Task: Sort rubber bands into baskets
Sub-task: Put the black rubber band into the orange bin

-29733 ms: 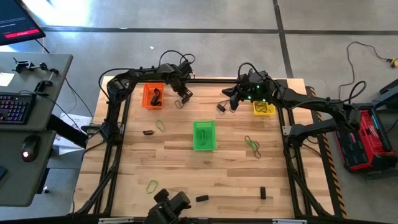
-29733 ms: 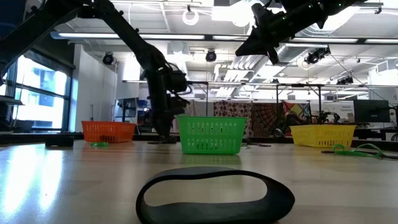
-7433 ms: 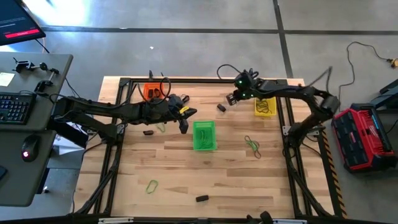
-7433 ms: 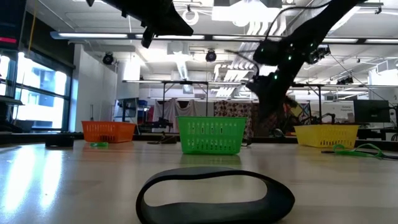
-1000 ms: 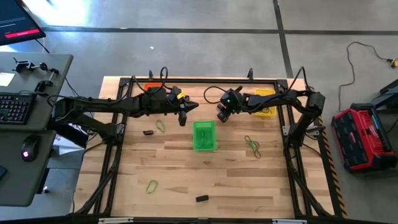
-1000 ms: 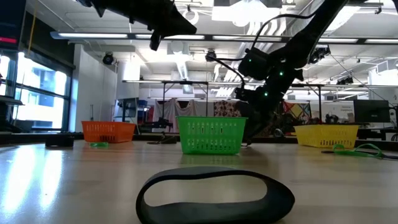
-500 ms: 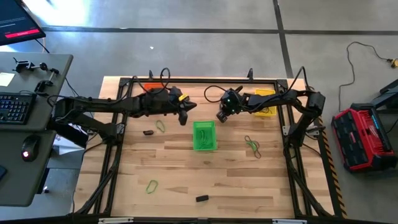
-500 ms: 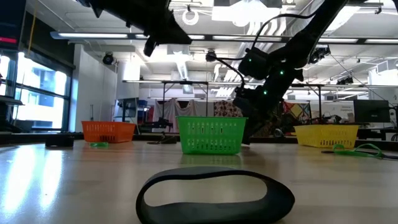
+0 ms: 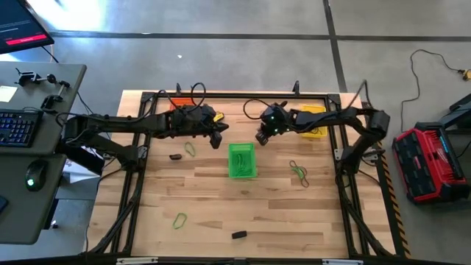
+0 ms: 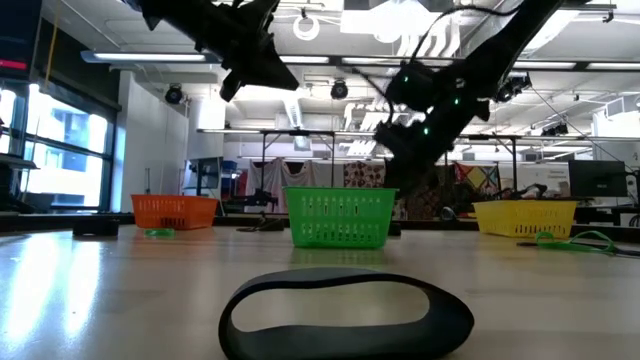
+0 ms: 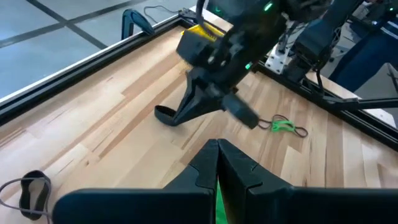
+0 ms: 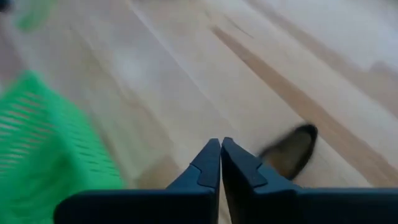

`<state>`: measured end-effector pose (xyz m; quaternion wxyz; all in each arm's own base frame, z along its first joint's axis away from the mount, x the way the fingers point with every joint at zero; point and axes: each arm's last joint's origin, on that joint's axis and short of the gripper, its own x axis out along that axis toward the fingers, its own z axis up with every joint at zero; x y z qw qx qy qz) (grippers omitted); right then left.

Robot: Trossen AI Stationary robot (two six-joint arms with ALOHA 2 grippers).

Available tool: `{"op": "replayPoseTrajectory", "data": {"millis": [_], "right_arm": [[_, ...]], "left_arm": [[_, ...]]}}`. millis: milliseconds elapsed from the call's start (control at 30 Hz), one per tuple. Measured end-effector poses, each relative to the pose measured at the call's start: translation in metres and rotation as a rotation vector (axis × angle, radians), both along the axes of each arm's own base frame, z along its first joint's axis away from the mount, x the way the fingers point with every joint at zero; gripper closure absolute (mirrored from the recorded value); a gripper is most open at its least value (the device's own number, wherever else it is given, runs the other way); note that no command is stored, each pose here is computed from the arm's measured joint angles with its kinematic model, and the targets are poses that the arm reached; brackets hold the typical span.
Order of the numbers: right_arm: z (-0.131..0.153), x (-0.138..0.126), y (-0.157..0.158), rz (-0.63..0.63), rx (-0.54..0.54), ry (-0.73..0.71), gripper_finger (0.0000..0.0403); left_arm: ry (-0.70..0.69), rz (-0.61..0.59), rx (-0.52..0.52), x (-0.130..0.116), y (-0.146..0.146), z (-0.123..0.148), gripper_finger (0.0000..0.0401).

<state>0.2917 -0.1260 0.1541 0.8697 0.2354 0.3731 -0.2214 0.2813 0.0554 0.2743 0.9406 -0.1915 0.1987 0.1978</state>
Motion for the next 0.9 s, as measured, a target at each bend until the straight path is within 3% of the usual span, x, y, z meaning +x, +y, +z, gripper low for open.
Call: {"op": "replayPoseTrajectory", "data": {"millis": [333,533,667,900], "right_arm": [[0.081,-0.018,0.022,0.116,-0.118,-0.268,0.0402],[0.112,-0.032,0.031,0.126,-0.175,-0.378,0.0402],[0.12,-0.038,0.033,0.108,-0.217,-0.394,0.0402],[0.121,-0.039,0.033,0.102,-0.226,-0.389,0.0402]], "left_arm": [[-0.038,-0.037,-0.008,0.004,0.0,0.001,0.0401],[-0.004,-0.108,-0.042,0.011,-0.001,-0.01,0.0401],[0.07,-0.172,-0.038,0.009,-0.009,-0.016,0.0401],[0.35,-0.28,-0.048,-0.002,-0.028,-0.008,0.0401]]}}
